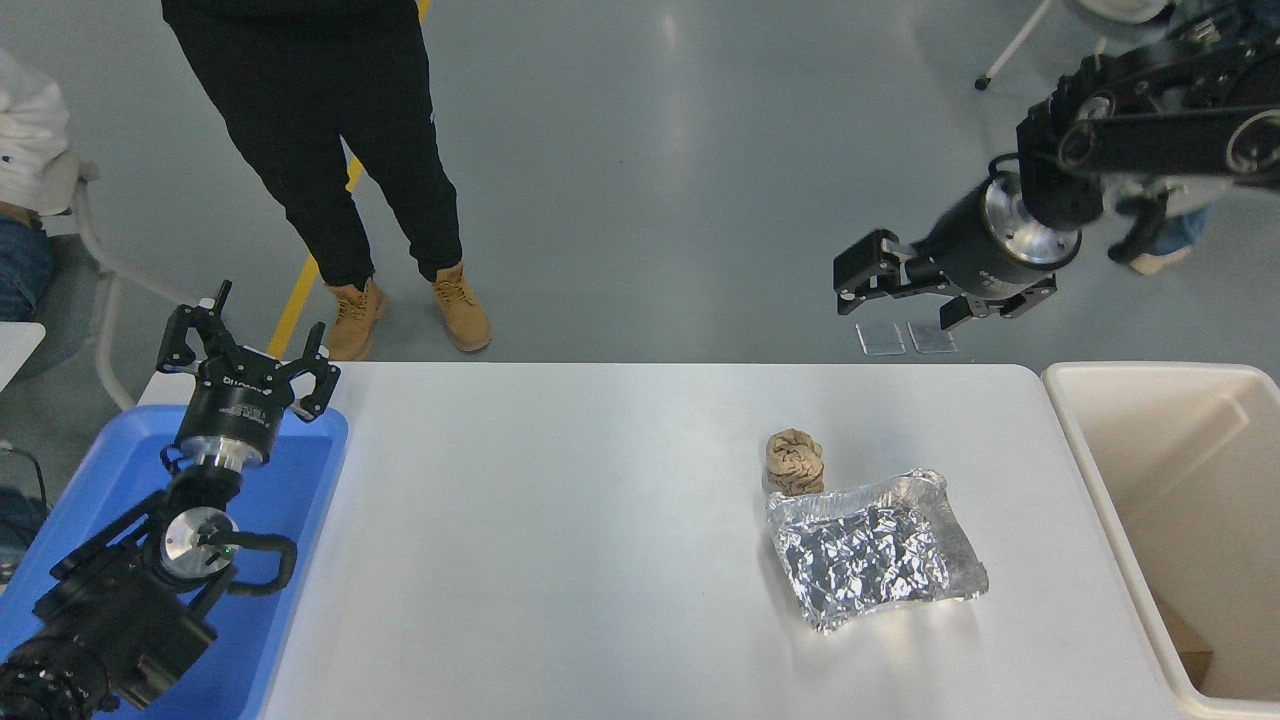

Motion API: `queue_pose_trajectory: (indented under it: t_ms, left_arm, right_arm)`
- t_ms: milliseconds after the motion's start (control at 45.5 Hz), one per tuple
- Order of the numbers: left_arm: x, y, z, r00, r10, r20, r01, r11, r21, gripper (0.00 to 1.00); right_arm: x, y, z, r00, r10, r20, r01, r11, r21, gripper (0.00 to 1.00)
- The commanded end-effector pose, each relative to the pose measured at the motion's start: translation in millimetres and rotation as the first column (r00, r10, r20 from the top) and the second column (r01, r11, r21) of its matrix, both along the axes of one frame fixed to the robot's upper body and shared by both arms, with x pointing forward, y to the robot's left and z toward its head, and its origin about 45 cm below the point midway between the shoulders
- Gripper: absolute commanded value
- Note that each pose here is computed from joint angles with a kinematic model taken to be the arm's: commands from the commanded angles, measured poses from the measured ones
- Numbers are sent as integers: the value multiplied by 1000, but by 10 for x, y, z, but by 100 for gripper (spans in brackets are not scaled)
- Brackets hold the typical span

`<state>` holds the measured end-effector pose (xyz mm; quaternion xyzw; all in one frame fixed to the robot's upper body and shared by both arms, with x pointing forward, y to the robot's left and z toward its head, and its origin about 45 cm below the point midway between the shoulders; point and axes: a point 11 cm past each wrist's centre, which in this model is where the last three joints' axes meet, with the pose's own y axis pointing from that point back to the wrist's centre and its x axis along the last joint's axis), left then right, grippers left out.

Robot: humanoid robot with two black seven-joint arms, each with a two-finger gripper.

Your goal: Pick up paper cup place in dustbin

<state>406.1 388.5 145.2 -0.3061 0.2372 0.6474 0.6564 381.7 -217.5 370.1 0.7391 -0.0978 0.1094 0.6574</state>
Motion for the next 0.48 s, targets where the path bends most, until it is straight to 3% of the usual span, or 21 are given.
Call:
queue_pose_trajectory:
  t_ms: [0,462]
  left_arm:
    - [0,0,0,1000,0,0,0,1000,0,99]
    - [0,2,1,1000,1,1,-1,1000,0,99]
  right_arm:
    - [-304,88,199,995,66,-78,-69,997,-38,100]
    - [-296,-40,205,996,35,-78,-39,998,-45,100]
